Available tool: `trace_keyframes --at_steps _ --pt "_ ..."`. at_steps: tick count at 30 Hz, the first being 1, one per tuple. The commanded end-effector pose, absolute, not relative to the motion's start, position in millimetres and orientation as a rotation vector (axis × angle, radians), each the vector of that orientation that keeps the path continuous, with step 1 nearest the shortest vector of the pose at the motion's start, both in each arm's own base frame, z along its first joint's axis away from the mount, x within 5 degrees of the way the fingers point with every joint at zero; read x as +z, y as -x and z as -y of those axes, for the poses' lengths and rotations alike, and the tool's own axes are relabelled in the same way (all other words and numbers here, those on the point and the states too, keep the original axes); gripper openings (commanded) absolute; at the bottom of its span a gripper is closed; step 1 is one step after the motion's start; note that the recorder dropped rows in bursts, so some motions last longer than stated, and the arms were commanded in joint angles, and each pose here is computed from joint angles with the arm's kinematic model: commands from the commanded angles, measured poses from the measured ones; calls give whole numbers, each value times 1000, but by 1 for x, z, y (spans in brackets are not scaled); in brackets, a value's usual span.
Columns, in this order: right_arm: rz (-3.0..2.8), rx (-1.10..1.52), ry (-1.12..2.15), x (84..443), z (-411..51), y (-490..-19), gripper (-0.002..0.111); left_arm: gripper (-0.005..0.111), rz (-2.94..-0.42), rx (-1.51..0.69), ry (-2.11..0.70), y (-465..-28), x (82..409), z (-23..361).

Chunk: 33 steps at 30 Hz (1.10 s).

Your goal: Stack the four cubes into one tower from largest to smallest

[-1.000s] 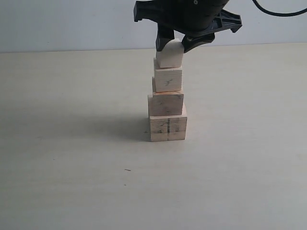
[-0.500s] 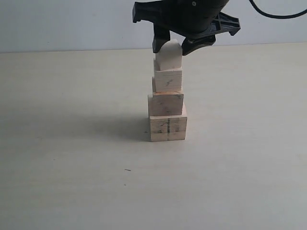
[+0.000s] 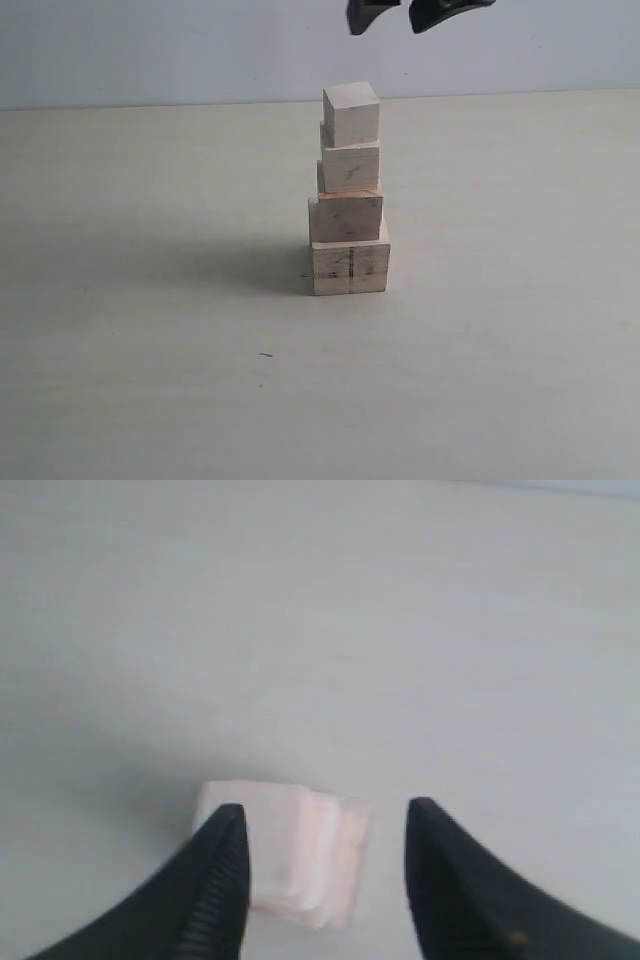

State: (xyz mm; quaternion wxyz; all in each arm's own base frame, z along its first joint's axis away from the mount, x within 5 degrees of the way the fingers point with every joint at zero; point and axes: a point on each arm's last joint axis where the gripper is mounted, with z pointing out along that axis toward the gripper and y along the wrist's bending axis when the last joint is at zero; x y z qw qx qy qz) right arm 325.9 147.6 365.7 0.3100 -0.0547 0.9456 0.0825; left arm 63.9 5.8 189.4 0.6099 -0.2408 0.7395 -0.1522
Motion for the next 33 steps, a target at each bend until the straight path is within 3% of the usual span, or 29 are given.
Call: trace_keyframes --at_steps 1,4,8,13,20,33 --pt "-2490 -7 95 361 -106 -344 21 0 -1698 -353 544 -64 191 -6" --pt "-2552 23 102 352 -76 -355 0 0 -1698 -353 544 -64 191 -6" --pt "-2743 456 254 309 -64 -355 0 0 -1698 -353 544 -64 191 -6" --pt "-2719 741 328 283 -72 -346 0 0 -1698 -353 544 -64 191 -6" --pt "-2651 757 286 270 -74 -349 0 0 -1698 -353 544 -64 191 -6" --pt "-2473 936 307 282 -85 -354 0 0 -1698 -353 544 -64 191 -6"
